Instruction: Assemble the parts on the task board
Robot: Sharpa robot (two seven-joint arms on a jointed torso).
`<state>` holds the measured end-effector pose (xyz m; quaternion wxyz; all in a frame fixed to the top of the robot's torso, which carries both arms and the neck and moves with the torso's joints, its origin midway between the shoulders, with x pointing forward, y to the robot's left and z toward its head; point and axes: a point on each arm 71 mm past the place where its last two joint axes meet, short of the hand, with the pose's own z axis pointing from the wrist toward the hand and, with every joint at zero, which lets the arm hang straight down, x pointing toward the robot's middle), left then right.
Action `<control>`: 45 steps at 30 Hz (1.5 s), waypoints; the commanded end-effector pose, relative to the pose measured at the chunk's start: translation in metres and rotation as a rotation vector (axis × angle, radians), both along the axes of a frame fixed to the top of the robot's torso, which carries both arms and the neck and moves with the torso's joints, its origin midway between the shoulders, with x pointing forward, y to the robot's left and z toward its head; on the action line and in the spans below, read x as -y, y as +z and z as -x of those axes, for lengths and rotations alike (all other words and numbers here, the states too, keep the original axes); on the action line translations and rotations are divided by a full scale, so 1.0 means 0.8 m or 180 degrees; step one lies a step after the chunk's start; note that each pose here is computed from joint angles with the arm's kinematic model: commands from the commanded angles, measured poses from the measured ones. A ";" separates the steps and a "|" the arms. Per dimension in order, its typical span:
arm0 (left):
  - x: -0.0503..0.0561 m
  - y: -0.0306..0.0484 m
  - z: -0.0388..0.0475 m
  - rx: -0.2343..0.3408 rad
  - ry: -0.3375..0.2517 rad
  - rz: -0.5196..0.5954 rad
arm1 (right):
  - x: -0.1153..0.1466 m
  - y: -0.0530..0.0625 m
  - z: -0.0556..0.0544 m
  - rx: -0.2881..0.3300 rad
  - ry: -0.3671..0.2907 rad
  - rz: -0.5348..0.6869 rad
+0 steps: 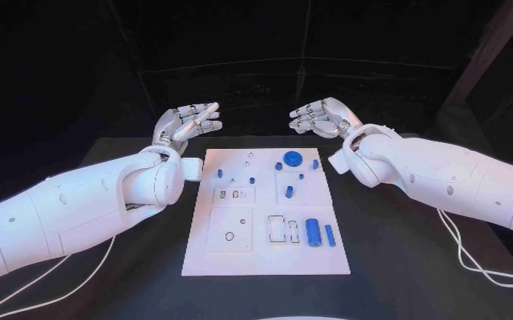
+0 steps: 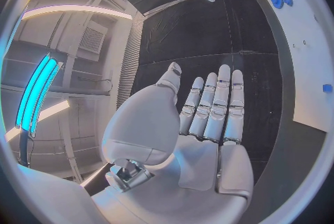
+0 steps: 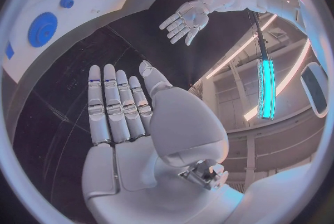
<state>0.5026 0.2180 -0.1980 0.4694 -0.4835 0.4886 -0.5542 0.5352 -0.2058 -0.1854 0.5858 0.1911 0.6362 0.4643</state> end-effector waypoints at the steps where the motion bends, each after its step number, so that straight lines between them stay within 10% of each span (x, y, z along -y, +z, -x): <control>1: 0.005 0.0071 0.007 0.0103 -0.0191 0.0012 | -0.004 0.007 -0.002 0.0183 0.0134 0.0742; 20: 0.020 0.0183 0.038 0.0093 -0.0575 0.0083 | -0.030 0.008 0.003 0.0393 0.0446 0.2490; 45: 0.028 0.0204 0.047 0.0038 -0.0712 0.0135 | -0.049 0.003 -0.001 0.0398 0.0512 0.2804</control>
